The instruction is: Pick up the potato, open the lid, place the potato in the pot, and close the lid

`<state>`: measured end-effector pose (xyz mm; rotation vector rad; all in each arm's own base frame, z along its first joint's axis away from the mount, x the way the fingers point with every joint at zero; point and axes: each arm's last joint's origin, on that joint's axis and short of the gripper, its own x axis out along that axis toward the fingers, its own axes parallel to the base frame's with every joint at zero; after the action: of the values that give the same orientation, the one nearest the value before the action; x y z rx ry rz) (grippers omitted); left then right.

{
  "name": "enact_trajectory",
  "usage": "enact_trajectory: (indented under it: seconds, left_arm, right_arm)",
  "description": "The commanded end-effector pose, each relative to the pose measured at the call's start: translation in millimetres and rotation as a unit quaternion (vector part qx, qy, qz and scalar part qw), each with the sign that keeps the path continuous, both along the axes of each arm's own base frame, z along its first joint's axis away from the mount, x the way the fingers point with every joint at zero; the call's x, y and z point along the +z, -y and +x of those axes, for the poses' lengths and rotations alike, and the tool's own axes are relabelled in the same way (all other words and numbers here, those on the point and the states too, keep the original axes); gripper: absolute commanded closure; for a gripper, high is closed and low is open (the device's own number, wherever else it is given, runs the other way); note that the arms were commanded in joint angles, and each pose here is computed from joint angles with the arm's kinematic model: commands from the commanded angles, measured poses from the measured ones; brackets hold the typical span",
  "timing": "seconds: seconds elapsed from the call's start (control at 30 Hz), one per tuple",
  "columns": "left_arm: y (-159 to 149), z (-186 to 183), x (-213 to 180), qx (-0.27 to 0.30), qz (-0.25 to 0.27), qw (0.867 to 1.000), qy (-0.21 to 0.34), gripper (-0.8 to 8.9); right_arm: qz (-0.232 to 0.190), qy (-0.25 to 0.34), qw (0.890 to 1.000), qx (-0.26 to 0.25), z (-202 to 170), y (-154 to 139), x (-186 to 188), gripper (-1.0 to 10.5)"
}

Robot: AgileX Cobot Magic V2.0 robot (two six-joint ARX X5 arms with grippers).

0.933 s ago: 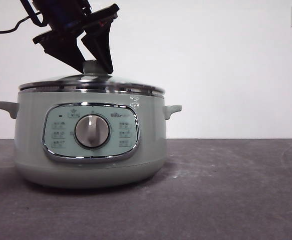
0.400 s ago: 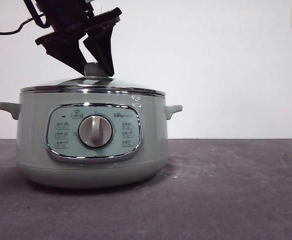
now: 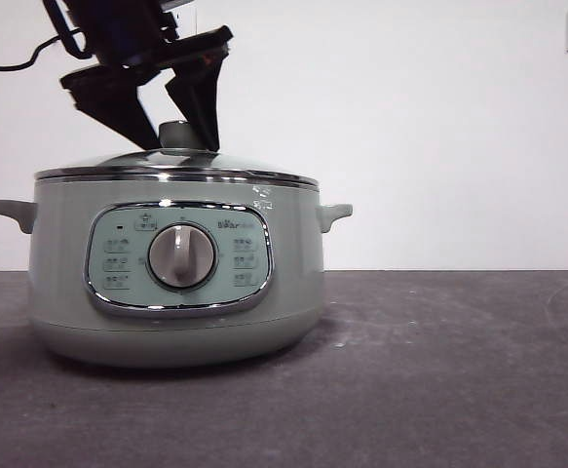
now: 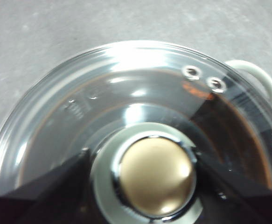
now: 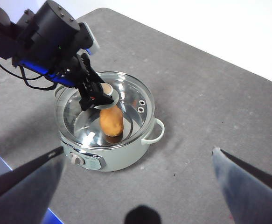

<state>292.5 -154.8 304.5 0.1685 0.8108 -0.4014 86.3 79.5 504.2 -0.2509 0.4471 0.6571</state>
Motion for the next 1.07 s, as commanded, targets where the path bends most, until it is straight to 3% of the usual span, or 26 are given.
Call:
enact_trajectory:
  seconds: [0.03,0.17,0.33,0.4,0.43,0.5,0.8,1.07]
  left_arm:
    - [-11,-9,11,0.017,0.011,1.0,0.01,4.36]
    - [-17,-36,54,0.002,-0.028,0.997,0.075,4.36]
    - [-31,-84,98,-0.028,-0.082,0.985,0.147,4.51]
    - [-37,-99,108,-0.032,-0.094,0.981,0.167,5.58]
    - [-40,-107,114,-0.035,-0.101,0.978,0.178,6.7]
    - [-46,-119,121,-0.04,-0.109,0.974,0.193,8.42]
    - [-60,-150,131,-0.059,-0.098,0.962,0.248,8.21]
    - [-70,-172,82,-0.049,-0.11,0.952,0.28,8.21]
  right_arm:
    - [0.007,0.0,1.0,-0.004,-1,1,1,4.3]
    - [0.007,0.0,1.0,-0.005,0,0,1,5.7]
    - [0.003,-0.003,1.0,-0.006,1,-1,-1,8.5]
    - [0.003,-0.004,1.0,-0.006,2,-2,-3,9.3]
    - [0.003,-0.003,1.0,-0.006,4,-3,-5,9.7]
    - [0.006,0.003,1.0,-0.011,5,-5,-9,9.6]
    - [0.047,0.051,0.997,-0.034,8,-6,-52,9.6]
    - [0.093,0.093,0.99,-0.058,1,3,-123,9.6]
